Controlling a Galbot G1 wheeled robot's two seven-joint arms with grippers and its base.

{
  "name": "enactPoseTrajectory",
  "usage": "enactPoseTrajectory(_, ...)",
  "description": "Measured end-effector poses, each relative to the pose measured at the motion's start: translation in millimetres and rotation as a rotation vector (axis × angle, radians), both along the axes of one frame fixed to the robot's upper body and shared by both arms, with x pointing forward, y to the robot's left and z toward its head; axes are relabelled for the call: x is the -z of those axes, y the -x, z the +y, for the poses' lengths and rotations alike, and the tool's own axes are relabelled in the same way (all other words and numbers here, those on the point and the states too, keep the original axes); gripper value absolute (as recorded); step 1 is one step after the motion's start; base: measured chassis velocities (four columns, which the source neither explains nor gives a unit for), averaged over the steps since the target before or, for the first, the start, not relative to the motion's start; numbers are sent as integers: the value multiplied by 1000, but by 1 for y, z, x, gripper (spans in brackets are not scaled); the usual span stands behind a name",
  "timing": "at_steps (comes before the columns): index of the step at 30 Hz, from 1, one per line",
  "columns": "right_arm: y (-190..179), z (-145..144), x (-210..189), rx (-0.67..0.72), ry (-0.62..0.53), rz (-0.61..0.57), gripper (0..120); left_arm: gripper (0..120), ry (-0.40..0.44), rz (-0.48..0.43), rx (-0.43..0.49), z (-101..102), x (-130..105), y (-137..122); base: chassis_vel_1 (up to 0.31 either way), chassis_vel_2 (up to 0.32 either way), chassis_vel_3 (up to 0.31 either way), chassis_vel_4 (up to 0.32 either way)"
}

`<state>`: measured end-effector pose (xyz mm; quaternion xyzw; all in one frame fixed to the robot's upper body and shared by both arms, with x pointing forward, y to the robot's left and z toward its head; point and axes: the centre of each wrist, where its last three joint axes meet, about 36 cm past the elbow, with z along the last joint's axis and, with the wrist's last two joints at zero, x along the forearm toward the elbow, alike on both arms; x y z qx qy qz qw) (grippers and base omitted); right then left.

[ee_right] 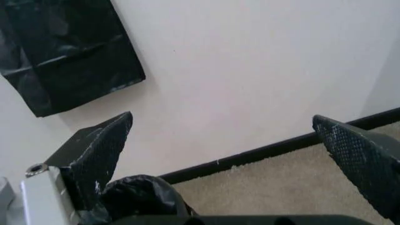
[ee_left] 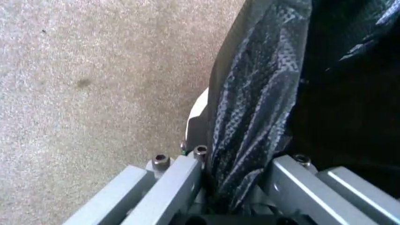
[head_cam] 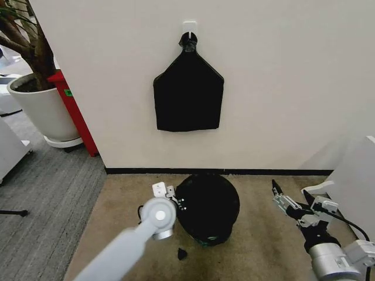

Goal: Place the garbage bag over the trash bin.

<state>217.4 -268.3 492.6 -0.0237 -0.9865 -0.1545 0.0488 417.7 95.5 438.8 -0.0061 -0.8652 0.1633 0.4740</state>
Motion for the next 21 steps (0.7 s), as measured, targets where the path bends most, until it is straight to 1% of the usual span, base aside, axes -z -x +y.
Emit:
enactPoseTrajectory(7, -1, 2, 2, -4, -7, 2, 100, 0, -13, 23, 7, 0, 8, 2, 0, 0, 0, 0)
enactPoseTrajectory(13, -1, 4, 2, -3, -15, 2, 100, 0, -21, 24, 3, 1, 10, 3, 0, 0, 0, 0)
enactPoseTrajectory(16, -1, 5, 2, -2, -25, 5, 100, 16, -30, 25, 6, 1, 9, 4, 0, 0, 0, 0)
enactPoseTrajectory(18, -1, 6, 1, -1, -29, 5, 100, 22, -33, 21, 8, 2, 7, 4, 0, 0, 0, 0)
enactPoseTrajectory(19, -1, 6, 1, -1, -29, 5, 100, 22, -33, 21, 8, 2, 7, 4, 0, 0, 0, 0)
enactPoseTrajectory(21, -1, 6, -1, 0, -31, 5, 100, 32, -35, 12, 12, 4, 3, 6, 0, 0, 0, 0)
